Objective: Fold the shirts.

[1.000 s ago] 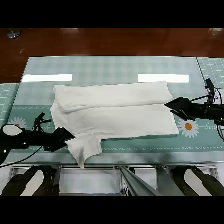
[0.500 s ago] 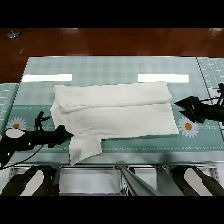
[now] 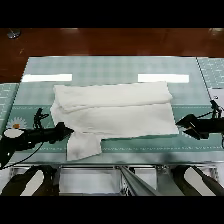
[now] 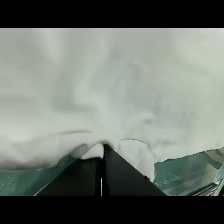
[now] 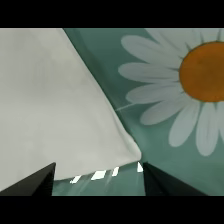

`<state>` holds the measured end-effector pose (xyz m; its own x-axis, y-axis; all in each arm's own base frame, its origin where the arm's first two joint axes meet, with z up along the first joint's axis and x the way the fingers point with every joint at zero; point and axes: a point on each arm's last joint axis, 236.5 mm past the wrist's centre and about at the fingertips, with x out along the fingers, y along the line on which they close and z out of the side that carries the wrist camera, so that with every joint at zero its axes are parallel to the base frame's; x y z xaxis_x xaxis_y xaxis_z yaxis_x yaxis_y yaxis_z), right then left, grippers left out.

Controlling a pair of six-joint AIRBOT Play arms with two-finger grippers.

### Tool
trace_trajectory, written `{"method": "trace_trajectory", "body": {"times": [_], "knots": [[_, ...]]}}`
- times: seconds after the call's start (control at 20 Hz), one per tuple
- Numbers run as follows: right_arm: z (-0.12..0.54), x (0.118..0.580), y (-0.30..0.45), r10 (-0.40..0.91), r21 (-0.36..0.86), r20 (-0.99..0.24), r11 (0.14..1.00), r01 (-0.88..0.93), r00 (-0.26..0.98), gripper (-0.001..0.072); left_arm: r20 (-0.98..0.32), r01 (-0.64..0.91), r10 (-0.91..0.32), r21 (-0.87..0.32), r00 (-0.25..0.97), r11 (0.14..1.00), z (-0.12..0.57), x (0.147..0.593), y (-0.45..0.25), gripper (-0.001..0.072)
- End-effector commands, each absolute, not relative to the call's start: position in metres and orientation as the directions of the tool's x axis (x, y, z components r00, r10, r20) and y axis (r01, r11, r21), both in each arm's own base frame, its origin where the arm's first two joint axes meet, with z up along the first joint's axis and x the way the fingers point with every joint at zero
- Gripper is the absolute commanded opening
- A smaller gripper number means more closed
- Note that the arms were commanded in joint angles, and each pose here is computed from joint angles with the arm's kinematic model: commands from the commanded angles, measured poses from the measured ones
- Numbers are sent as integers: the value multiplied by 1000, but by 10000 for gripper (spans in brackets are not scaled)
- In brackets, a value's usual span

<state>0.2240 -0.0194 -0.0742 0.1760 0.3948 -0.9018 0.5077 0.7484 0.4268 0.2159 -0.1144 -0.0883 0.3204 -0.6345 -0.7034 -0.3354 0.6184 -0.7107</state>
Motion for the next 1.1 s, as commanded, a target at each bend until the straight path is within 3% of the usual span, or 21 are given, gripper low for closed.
{"method": "trace_trajectory", "body": {"times": [0.0, 0.15, 0.4, 0.45, 0.5, 0.55, 0.75, 0.9, 1.05], "knots": [[-93, 215, -8, 403, 388, -913, 798, 461, 71, 620, -676, -314, -646, -737, 355, 599, -82, 224, -117, 27], [-102, 222, 7, 461, 427, -886, 770, 475, 49, 620, -676, -314, -646, -737, 355, 599, -82, 224, -117, 27], [-112, 249, 11, 490, 489, -861, 719, 495, 138, 619, -676, -314, -647, -737, 354, 598, -82, 224, -117, 26], [-112, 254, 14, 505, 505, -850, 699, 505, 151, 589, -676, -314, -647, -737, 354, 598, -82, 224, -117, 27], [-112, 256, 17, 520, 523, -839, 691, 498, 160, 405, -676, -314, -646, -737, 355, 598, -82, 224, -117, 27], [-110, 259, 20, 531, 545, -829, 701, 460, 172, 35, -675, -312, -647, -738, 356, 598, -81, 225, -117, 27], [-76, 273, 21, 567, 585, -805, 712, 388, 173, 31, -651, -173, -648, -746, 395, 643, -29, 257, -99, 26], [-51, 311, 12, 553, 619, -785, 704, 348, 277, 31, -643, -138, -589, -724, 489, 676, 3, 295, -74, 26], [-22, 359, 13, 595, 711, -696, 648, 273, 402, 31, -665, -163, -574, -709, 479, 686, -11, 316, -76, 26]]}}
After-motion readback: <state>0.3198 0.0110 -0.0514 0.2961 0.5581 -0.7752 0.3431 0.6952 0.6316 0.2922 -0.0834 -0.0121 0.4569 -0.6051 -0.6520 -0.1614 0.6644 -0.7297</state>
